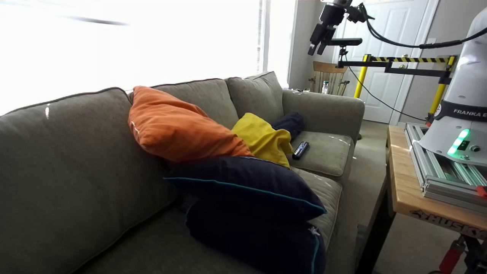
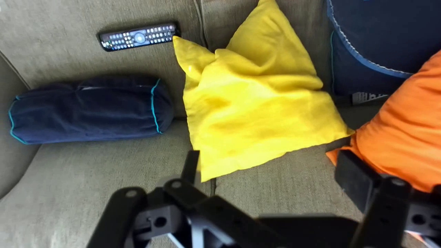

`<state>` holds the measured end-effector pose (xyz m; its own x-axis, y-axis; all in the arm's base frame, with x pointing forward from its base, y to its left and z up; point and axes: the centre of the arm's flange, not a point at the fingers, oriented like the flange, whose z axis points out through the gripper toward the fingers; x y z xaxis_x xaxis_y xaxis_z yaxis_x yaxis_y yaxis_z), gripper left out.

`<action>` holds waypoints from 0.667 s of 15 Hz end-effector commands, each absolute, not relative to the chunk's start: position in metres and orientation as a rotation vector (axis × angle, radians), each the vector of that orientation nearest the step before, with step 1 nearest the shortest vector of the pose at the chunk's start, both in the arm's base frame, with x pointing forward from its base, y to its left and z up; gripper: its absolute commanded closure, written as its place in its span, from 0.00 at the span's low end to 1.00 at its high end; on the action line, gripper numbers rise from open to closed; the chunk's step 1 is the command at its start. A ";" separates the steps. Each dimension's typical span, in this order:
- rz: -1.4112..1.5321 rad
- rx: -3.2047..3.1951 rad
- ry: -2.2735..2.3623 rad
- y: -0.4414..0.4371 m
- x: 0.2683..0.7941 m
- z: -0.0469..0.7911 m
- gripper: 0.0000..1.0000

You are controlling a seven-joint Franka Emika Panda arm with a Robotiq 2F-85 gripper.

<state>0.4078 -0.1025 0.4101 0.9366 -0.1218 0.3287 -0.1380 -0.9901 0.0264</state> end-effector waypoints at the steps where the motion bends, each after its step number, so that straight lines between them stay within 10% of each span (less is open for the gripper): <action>1: 0.486 3.033 -0.279 -0.116 0.407 0.361 0.00; 10: 0.498 2.992 -0.498 -0.163 0.400 0.270 0.00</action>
